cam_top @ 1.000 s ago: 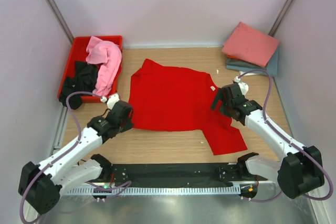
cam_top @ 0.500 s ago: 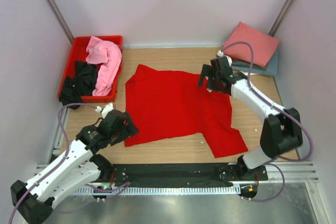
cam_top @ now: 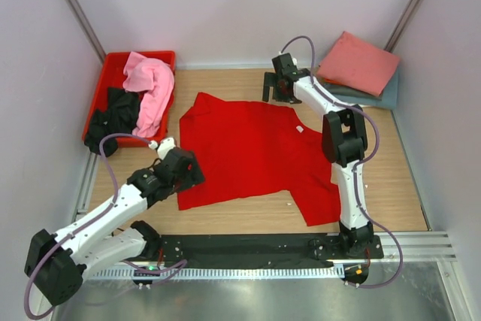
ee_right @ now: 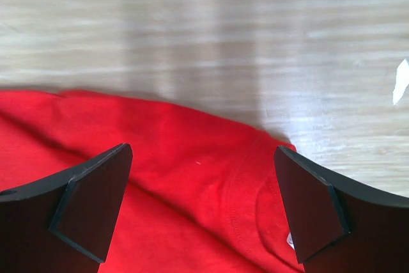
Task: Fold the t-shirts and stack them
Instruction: Flatten the tshirt out
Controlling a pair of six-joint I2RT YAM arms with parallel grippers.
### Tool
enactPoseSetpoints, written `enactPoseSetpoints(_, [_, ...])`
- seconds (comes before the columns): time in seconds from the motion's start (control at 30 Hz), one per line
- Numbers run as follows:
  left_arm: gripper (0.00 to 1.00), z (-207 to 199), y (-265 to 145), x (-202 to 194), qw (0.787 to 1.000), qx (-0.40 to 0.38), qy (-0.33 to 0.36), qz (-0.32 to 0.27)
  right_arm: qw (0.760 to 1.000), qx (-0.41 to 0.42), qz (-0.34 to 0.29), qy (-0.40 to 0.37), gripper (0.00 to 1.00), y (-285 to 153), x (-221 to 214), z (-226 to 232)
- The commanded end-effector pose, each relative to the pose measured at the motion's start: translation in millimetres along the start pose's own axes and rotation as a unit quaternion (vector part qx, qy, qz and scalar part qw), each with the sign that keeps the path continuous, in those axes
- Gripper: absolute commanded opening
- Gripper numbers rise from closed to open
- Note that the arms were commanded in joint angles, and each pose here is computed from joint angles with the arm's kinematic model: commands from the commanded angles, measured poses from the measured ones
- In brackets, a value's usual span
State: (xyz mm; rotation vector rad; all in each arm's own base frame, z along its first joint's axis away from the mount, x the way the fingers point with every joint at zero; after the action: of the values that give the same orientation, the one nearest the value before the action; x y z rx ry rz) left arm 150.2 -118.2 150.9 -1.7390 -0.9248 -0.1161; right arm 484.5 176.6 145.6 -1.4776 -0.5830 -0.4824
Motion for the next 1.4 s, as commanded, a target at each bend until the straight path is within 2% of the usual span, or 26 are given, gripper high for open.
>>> enactPoseSetpoints(0.0, [0.84,-15,9,9,0.999,-0.023,0.008,-0.033,1.000,-0.020,0.015,-0.017,1.00,-2,-2,-9])
enactPoseSetpoints(0.2, [0.81,-5,40,-8,1.000,0.008,0.007,-0.016,0.999,-0.015,0.037,-0.024,0.96,14,-21,-9])
enactPoseSetpoints(0.27, [0.79,-1,49,-15,1.000,0.012,0.005,-0.008,0.998,-0.016,0.046,-0.031,0.84,21,-26,-9])
enactPoseSetpoints(0.3, [0.79,2,54,-19,1.000,0.020,0.007,-0.004,0.998,-0.013,0.050,-0.031,0.78,23,-27,-10])
enactPoseSetpoints(0.33, [0.78,3,57,-21,1.000,0.022,0.007,-0.003,0.998,-0.011,0.053,-0.030,0.53,24,-28,-11])
enactPoseSetpoints(0.4, [0.76,6,61,-24,1.000,0.028,0.009,0.001,0.998,-0.002,0.059,-0.029,0.40,28,-32,-11])
enactPoseSetpoints(0.43, [0.76,8,64,-27,0.999,0.032,0.010,0.003,0.998,0.001,0.057,-0.028,0.29,29,-32,-12])
enactPoseSetpoints(0.5, [0.72,11,67,-30,0.999,0.037,0.011,0.007,0.998,0.003,0.060,-0.024,0.17,32,-34,-16])
enactPoseSetpoints(0.53, [0.71,15,69,-33,0.999,0.042,0.012,0.010,0.998,0.004,0.061,-0.022,0.05,33,-35,-19])
enactPoseSetpoints(0.57, [0.69,17,71,-34,0.999,0.046,0.010,0.012,0.998,0.001,0.061,-0.017,0.01,35,-33,-24])
enactPoseSetpoints(0.67, [0.67,24,73,-41,0.998,0.057,0.009,0.023,0.998,-0.018,0.064,-0.002,0.01,38,-34,-40])
enactPoseSetpoints(0.8, [0.66,30,70,-47,0.997,0.062,-0.002,0.039,0.988,-0.115,0.075,0.070,0.01,37,-40,-106])
enactPoseSetpoints(0.93, [0.66,43,62,-55,0.995,0.071,-0.029,0.058,0.976,-0.176,0.065,0.112,0.01,18,-50,-145])
enactPoseSetpoints(1.13, [0.66,61,37,-58,0.992,0.090,-0.061,0.064,0.963,-0.230,0.066,0.123,0.01,-5,-65,-156])
enactPoseSetpoints(1.23, [0.66,64,23,-63,0.991,0.057,-0.095,0.075,0.957,-0.255,0.075,0.118,0.01,-6,-82,-160])
enactPoseSetpoints(1.37, [0.77,65,9,-56,0.994,0.037,-0.084,0.060,0.957,-0.252,0.093,0.113,0.01,-5,-89,-159])
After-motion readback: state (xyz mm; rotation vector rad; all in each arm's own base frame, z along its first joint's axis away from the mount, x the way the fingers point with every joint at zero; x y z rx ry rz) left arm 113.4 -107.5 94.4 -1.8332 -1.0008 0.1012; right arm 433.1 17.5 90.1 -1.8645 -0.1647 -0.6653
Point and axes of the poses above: each gripper's point midway between its finger pads, its own y axis out along the fingers, its own z axis along the line the jaws close on, x = y × z, the point moved 8 cm from there along -y, back along the fingers, and after that the axes turned 8 degrees about -y, right-handed, at the moved point
